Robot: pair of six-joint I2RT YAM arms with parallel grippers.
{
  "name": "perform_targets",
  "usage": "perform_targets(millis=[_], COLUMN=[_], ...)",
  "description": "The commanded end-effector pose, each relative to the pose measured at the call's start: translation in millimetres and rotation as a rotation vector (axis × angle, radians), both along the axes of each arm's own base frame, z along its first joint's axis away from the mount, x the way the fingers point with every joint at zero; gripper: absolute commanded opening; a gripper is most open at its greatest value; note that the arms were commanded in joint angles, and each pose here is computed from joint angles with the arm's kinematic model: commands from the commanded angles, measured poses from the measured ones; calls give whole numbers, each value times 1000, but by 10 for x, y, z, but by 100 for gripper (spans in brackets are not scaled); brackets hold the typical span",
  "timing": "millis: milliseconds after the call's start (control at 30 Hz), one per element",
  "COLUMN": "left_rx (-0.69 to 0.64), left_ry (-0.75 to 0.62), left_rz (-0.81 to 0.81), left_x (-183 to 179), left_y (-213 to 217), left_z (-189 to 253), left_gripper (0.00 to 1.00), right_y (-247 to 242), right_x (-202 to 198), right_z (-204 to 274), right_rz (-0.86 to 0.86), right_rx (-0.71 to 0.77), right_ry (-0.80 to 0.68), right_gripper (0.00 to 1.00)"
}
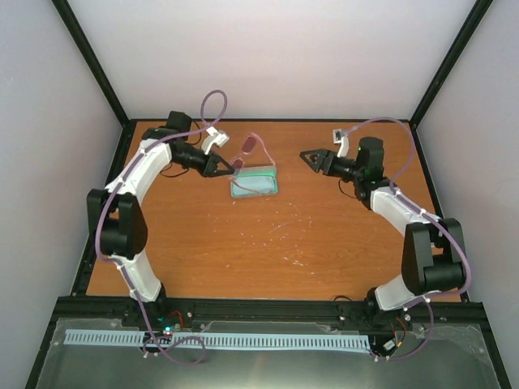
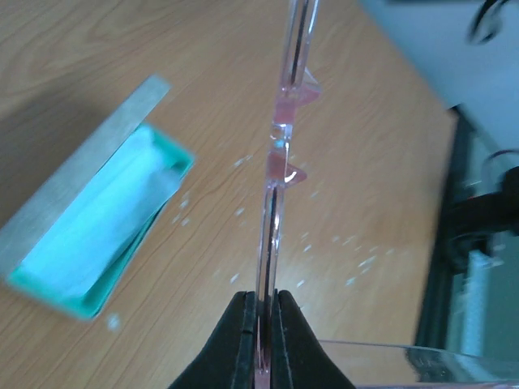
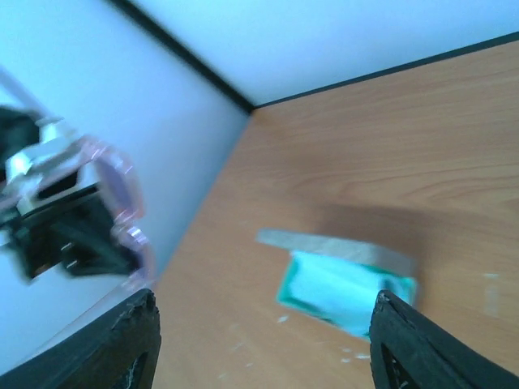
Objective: Organize the sunglasses
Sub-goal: Pick up the sunglasses from the center of the board, then fold the sunglasses.
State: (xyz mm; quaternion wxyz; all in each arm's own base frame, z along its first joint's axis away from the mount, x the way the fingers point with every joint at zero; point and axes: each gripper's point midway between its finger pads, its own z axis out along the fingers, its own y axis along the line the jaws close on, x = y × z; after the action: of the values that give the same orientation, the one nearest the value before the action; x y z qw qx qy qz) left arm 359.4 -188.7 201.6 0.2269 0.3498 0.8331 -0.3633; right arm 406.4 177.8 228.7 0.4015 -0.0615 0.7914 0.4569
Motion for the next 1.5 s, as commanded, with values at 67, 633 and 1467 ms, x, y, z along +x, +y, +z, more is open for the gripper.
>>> perform_targets(millis=[67, 633, 1467], left_rx=[-373, -495, -505], left_ry=[127, 140, 157], left_rz=[-126, -262, -260], left_x=[0, -236, -128], left_y=[-356, -707, -789], left_z=[628, 923, 859], left_gripper=[1, 1, 1], right_y=[340, 994, 1486], right_x=[-379, -456, -425], right_z=[433, 634, 749], right_rz=[313, 573, 658], right_rx=[324, 529, 504], right_ry=[-133, -167, -167], right_gripper=[69, 70, 57])
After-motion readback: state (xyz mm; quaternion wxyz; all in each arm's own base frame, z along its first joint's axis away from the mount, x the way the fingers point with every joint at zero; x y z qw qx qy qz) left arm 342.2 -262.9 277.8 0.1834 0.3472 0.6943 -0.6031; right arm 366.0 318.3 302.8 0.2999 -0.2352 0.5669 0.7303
